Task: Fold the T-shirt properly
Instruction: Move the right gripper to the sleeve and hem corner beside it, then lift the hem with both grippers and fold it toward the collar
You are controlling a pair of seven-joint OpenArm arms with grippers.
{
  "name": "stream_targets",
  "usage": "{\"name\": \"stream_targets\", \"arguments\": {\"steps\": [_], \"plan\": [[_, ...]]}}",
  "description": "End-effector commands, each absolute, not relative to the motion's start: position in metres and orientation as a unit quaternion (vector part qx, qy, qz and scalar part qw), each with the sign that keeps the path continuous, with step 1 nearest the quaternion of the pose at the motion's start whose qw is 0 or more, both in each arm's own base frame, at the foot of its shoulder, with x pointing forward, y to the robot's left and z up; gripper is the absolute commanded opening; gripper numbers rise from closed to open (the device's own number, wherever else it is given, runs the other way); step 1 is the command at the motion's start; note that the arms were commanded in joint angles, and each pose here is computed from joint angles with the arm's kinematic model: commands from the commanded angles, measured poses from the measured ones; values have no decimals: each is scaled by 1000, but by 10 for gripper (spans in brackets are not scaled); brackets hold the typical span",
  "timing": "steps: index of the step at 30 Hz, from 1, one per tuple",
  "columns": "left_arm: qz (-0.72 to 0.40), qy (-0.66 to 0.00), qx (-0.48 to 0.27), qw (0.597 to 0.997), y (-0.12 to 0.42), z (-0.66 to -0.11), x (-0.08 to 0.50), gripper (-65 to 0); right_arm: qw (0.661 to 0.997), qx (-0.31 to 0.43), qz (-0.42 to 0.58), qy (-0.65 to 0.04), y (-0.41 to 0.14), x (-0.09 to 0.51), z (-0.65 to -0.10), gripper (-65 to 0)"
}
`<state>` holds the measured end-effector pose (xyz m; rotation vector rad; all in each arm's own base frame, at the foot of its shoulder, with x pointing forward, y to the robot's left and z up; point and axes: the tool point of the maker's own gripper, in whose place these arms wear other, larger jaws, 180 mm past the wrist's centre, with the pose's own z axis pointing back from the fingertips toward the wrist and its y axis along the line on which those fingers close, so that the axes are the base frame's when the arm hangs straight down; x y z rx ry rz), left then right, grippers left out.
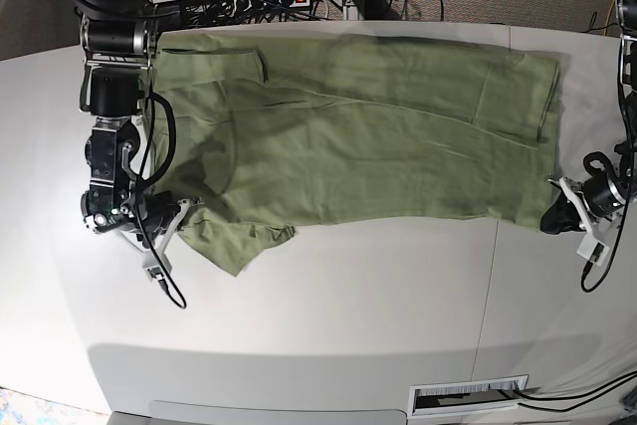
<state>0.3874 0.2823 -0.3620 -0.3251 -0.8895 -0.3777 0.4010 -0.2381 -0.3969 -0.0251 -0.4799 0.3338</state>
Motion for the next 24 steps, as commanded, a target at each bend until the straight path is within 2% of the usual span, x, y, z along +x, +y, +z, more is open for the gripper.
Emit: {"name": "stream_targets", "arguments": {"steps": [1,9,17,24], "plan": [[-179,-455,-149,860,291,-339,399,-650,955,-18,172,-240,-240,405,-383,-650],[-163,-432,-185,868,285,-328,394,-650,929,-47,206,-304,-231,414,-317,-650],[-214,-394,-180,875,292,-302,362,-650,932,-19,209,-295,-222,401,-324,-650],[-259,-338,-181,886,282,-322,318,-650,935,-16,220,-279,-217,379,-337,-650]]}}
